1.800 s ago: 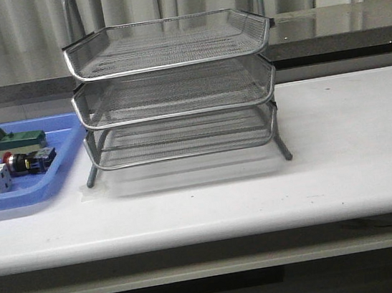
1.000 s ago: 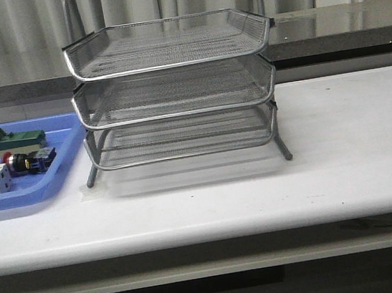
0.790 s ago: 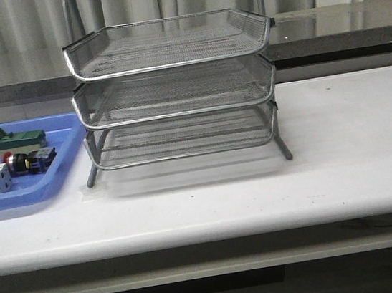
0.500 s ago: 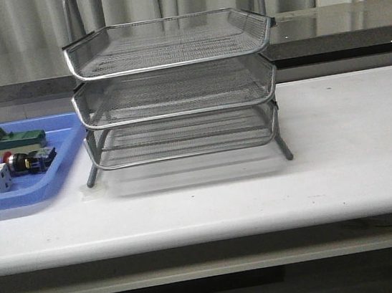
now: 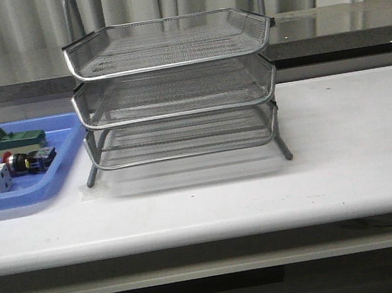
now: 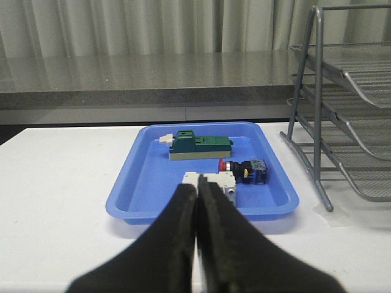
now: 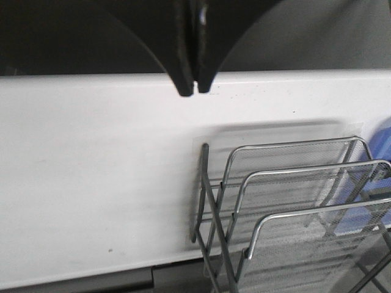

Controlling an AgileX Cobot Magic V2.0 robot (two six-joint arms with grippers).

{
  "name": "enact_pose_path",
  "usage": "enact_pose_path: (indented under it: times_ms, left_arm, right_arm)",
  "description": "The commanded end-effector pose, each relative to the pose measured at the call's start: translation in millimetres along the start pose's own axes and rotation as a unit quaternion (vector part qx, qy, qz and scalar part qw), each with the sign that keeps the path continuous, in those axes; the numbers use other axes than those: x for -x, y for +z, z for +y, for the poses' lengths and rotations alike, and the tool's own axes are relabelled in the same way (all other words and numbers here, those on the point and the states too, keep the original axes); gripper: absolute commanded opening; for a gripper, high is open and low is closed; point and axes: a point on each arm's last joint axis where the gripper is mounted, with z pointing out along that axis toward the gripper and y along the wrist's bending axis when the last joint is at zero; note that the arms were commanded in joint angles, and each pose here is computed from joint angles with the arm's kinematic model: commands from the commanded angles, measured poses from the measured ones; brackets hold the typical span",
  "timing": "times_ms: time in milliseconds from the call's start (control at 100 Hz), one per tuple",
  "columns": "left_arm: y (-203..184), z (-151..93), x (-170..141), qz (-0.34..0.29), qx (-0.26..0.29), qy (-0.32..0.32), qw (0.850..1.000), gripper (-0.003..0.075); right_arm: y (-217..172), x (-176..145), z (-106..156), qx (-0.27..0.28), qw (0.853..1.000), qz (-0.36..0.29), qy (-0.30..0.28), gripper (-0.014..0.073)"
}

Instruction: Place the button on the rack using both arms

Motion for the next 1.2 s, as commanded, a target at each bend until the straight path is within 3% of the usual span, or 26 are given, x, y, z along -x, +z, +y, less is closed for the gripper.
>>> enact_pose_path:
  times_ms: [0, 510, 630, 870, 1190]
  left_arm:
    - [-0.6, -0.7, -6.5, -0.032, -0.003, -0.004, 0.999, 0.0004]
    - [-0.6, -0.7, -6.5, -0.032, -0.003, -0.004, 0.999, 0.0004]
    - [-0.6, -0.7, -6.5, -0.032, -0.003, -0.004, 0.999, 0.0004]
    - [-0.6, -0.7, -6.5, -0.032, -0.003, -0.004, 0.999, 0.0004]
    - [-0.6, -0.7, -6.5, -0.032, -0.003, -0.004, 0.999, 0.0004]
  right_arm:
    - [9.6, 23.8, 5.2, 0.010, 1.000, -0.016, 0.020, -0.0063]
    - [80.9, 33.3, 6.6, 0.037, 0.978, 0.031, 0.202, -0.0043]
    - [94.4, 29.2, 5.0, 0.031, 0.973, 0.055, 0.224, 0.0036]
    - [117.3, 24.9, -0.8, 0.011, 0.966, 0.066, 0.248, 0.0348]
    - [154.0, 21.1, -4.3, -0.002, 0.960, 0.098, 0.261, 0.0360]
